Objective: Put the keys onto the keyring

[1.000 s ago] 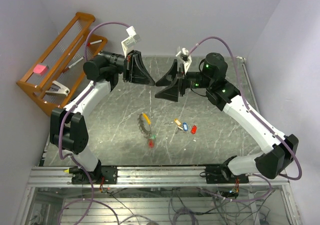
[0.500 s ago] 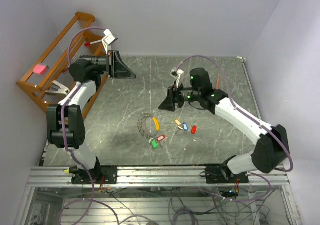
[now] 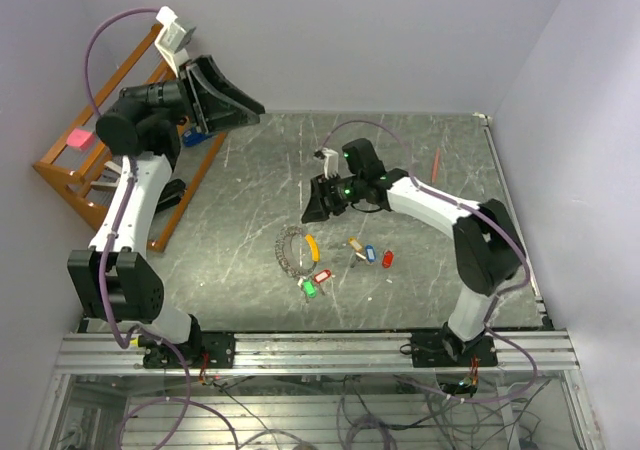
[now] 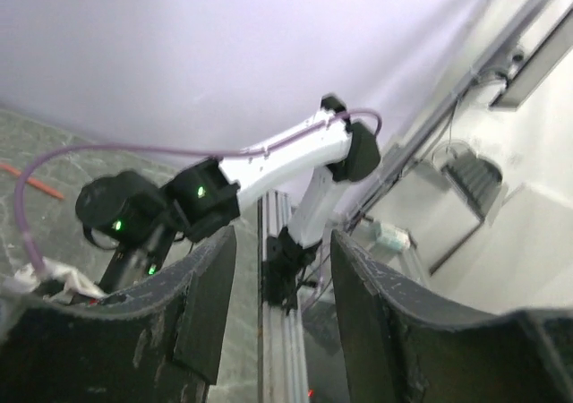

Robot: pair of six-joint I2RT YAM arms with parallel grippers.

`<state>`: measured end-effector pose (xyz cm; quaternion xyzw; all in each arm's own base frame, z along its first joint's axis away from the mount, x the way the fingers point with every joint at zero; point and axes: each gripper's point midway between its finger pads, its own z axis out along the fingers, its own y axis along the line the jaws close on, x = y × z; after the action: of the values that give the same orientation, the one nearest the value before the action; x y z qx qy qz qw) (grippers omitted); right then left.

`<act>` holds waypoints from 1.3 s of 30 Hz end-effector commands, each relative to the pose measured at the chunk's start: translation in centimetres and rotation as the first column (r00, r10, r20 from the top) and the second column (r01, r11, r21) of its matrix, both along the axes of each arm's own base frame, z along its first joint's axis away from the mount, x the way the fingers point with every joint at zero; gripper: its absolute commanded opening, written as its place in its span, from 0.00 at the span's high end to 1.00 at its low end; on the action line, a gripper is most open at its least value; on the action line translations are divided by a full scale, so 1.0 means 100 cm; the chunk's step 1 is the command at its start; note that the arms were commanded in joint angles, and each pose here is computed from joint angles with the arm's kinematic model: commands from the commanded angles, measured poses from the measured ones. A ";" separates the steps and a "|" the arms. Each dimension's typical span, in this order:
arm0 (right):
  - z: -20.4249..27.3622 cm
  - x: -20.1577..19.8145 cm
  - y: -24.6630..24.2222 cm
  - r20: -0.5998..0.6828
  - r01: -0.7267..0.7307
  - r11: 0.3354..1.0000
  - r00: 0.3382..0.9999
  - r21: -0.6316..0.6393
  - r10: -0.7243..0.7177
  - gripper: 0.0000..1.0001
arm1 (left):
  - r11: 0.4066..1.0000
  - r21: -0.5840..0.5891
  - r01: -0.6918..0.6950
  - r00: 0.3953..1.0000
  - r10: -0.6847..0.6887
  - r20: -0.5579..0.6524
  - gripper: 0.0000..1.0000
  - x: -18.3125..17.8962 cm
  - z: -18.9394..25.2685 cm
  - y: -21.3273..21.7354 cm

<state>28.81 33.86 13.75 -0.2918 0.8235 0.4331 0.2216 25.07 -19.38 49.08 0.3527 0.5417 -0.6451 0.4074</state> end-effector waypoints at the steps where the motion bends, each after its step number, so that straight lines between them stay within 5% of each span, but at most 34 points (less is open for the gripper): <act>1: -0.023 0.012 0.014 0.029 -0.046 0.999 0.998 -0.029 0.047 0.51 | 0.984 -0.092 -0.156 0.988 0.157 0.006 0.42 0.026 0.042 0.005; 12: -0.064 0.031 0.014 -0.180 0.103 0.976 0.974 -0.193 -0.138 0.74 | 0.964 -0.047 -0.263 0.957 0.254 -0.141 0.43 0.058 0.013 0.011; 19: -0.085 0.031 0.009 -0.230 0.142 0.940 0.948 -0.312 -0.220 0.69 | 0.957 -0.009 -0.289 0.951 0.286 -0.121 0.43 0.060 0.001 0.017; 23: -0.111 0.018 0.002 -0.333 0.128 0.909 0.903 -0.396 -0.272 0.75 | 0.948 0.028 -0.317 0.940 0.318 -0.127 0.43 0.066 -0.010 0.020; 39: -0.109 0.028 0.025 -0.383 0.171 0.903 0.863 -0.394 -0.330 0.63 | 0.907 0.150 -0.394 0.905 0.411 -0.110 0.42 0.073 -0.041 0.027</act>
<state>31.72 35.76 2.99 -0.1184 0.9431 0.3083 0.0383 32.77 -17.10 44.75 0.2106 0.6649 -0.5513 0.4578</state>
